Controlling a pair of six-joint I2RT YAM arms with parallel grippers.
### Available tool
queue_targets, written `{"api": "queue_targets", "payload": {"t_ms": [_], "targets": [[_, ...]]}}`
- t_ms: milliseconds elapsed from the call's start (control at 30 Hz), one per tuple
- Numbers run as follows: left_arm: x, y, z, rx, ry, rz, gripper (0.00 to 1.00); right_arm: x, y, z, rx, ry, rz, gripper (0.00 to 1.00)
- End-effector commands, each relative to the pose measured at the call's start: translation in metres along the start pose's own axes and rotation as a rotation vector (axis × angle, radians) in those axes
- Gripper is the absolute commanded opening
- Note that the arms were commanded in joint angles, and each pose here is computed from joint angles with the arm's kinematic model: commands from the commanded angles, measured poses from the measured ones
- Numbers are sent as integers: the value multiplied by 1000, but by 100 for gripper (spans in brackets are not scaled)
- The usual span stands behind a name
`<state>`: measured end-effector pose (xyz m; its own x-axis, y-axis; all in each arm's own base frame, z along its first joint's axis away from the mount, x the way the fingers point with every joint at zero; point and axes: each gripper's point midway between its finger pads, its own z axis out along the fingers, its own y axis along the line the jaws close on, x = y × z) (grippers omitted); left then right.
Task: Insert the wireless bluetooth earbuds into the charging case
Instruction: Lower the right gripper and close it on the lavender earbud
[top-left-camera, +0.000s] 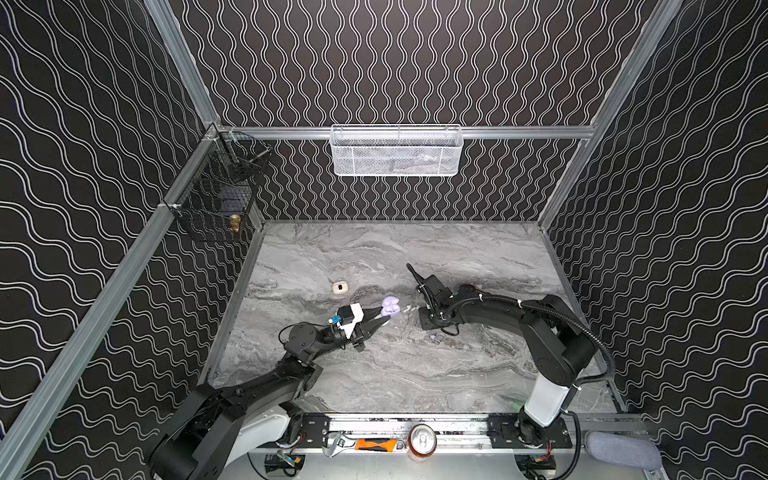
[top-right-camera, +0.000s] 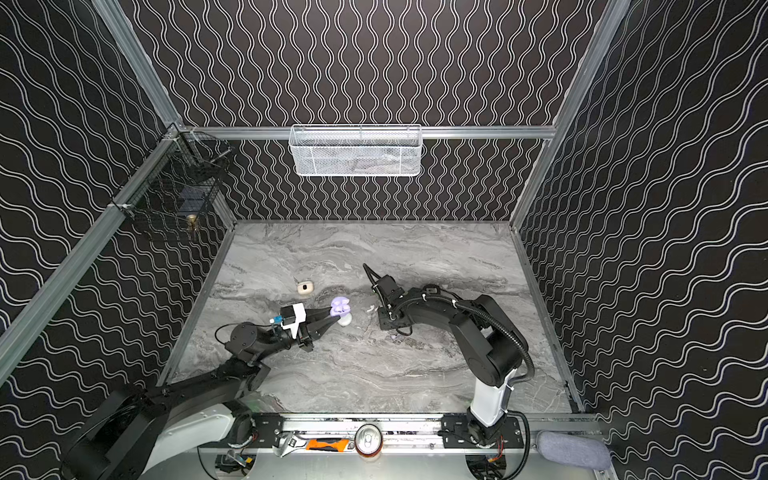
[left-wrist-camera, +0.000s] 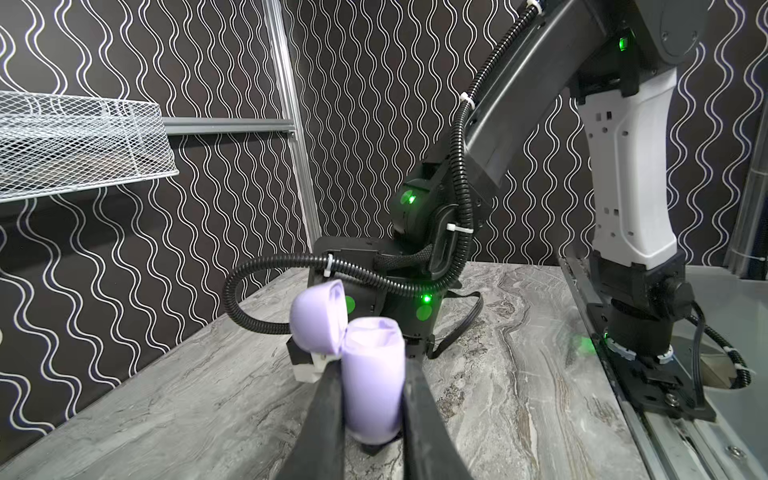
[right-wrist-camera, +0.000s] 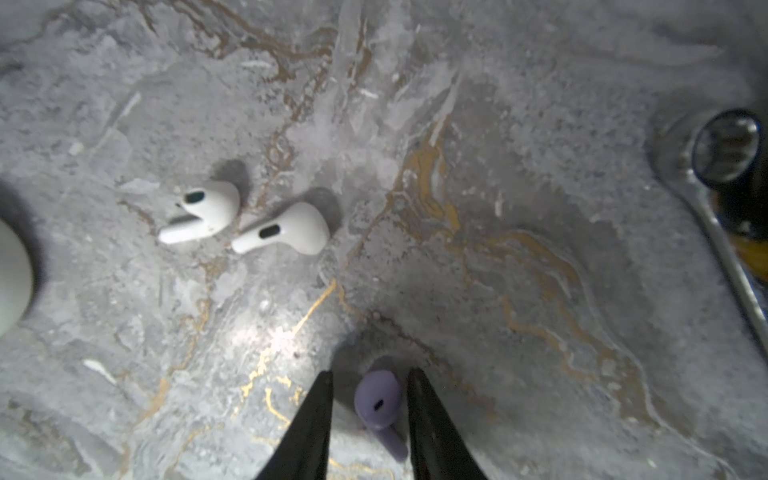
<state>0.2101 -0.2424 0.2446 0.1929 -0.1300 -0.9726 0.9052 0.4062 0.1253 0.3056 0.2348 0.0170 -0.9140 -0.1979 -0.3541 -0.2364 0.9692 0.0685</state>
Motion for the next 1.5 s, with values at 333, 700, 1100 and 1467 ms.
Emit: {"api": "queue_targets", "payload": {"t_ms": [333, 700, 1100, 1467], "targets": [[-1, -2, 1, 1, 4, 28, 0, 20, -1, 6, -10, 70, 21, 26], [-2, -3, 1, 10, -3, 28, 0, 18, 3, 11, -22, 72, 26, 23], [-2, -3, 1, 11, -1, 31, 0, 21, 1, 3, -26, 64, 27, 28], [-3, -3, 1, 12, -2, 31, 0, 32, 2, 5, -13, 94, 16, 29]]}}
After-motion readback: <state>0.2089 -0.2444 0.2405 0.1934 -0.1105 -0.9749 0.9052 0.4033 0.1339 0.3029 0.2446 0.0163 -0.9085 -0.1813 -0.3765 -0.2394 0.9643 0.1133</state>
